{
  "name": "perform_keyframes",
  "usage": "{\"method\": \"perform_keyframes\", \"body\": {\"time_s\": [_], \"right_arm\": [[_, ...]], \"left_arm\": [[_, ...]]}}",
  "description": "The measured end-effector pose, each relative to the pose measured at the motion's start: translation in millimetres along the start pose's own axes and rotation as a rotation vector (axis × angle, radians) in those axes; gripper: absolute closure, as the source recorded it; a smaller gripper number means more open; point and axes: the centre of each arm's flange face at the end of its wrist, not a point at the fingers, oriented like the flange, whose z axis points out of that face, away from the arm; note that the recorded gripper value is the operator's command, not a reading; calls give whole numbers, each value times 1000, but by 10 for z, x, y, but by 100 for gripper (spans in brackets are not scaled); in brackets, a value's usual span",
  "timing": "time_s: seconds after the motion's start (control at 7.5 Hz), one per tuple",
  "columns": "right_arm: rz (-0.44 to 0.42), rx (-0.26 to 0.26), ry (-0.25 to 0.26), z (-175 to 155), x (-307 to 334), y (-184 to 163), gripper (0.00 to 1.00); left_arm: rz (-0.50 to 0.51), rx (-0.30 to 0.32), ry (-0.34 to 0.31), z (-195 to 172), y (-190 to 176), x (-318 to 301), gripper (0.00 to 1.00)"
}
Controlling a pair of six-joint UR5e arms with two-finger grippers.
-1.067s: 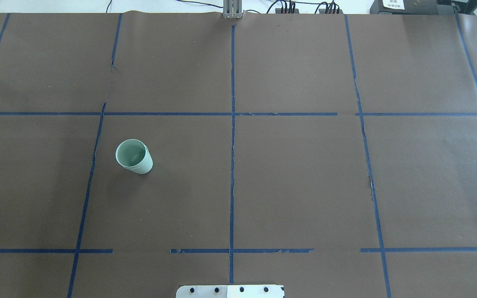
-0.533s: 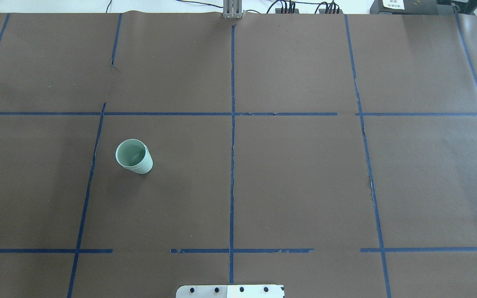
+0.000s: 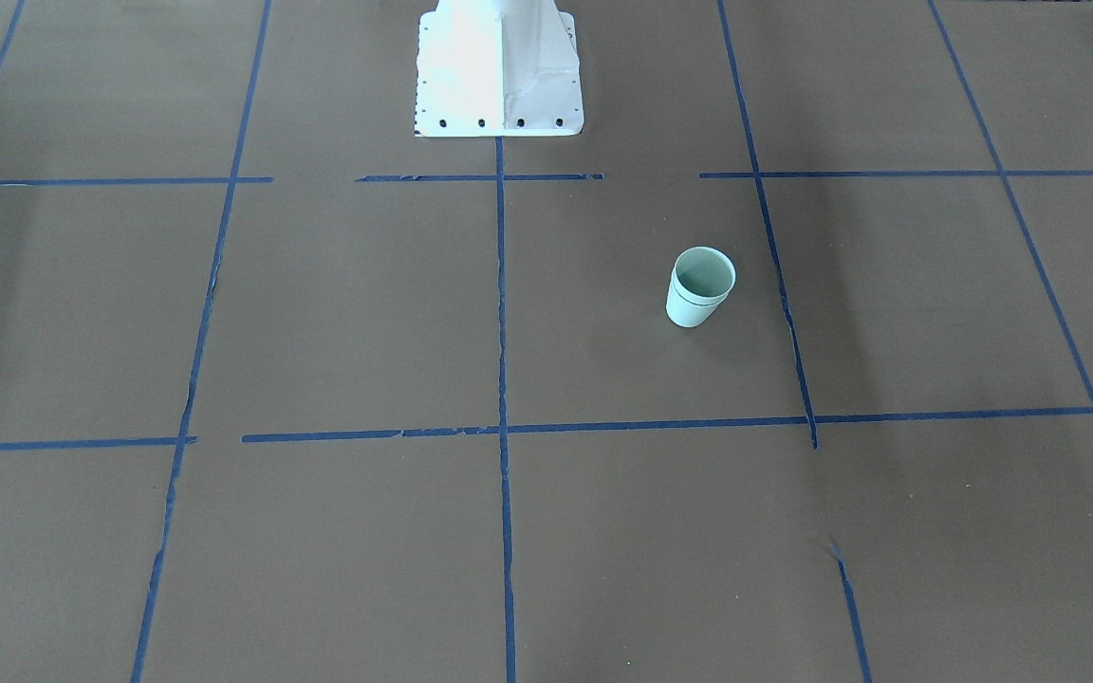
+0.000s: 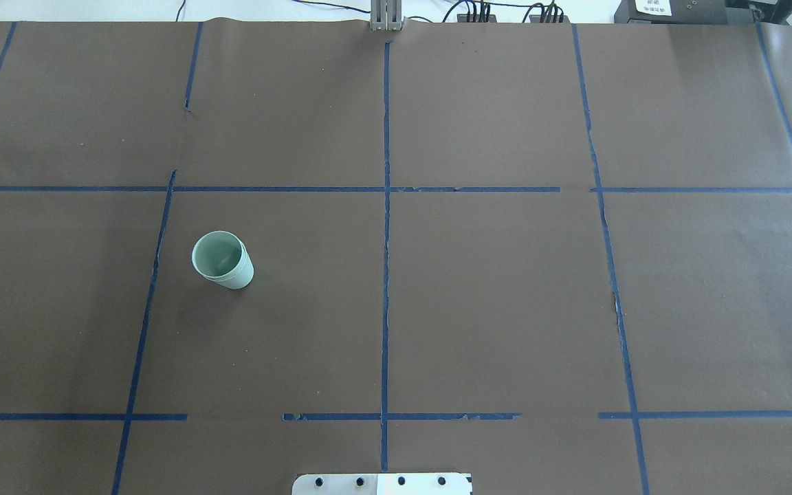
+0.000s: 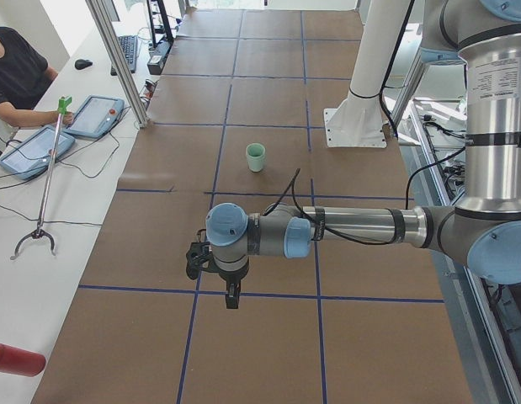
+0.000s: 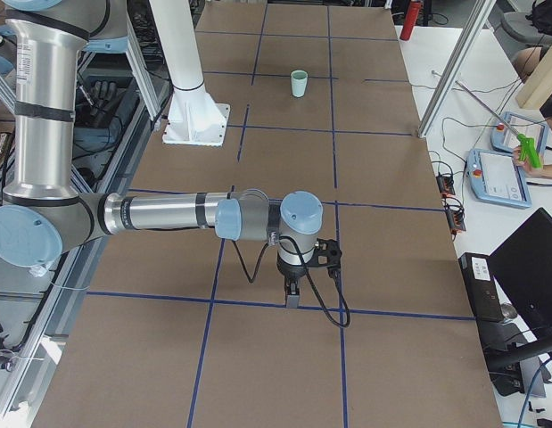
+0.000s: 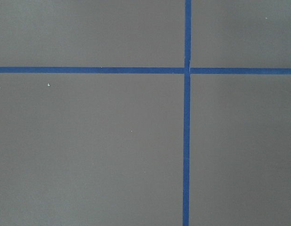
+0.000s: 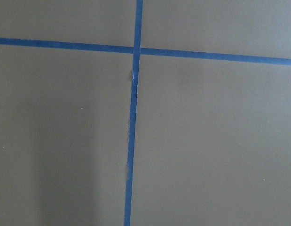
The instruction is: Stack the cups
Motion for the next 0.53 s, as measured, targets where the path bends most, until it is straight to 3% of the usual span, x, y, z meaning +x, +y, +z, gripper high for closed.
{"method": "perform_keyframes", "body": {"time_s": [0.53], "right_arm": [[1, 0, 0, 1, 1, 0, 0]], "left_arm": [[1, 2, 0, -10, -7, 10, 0]]}}
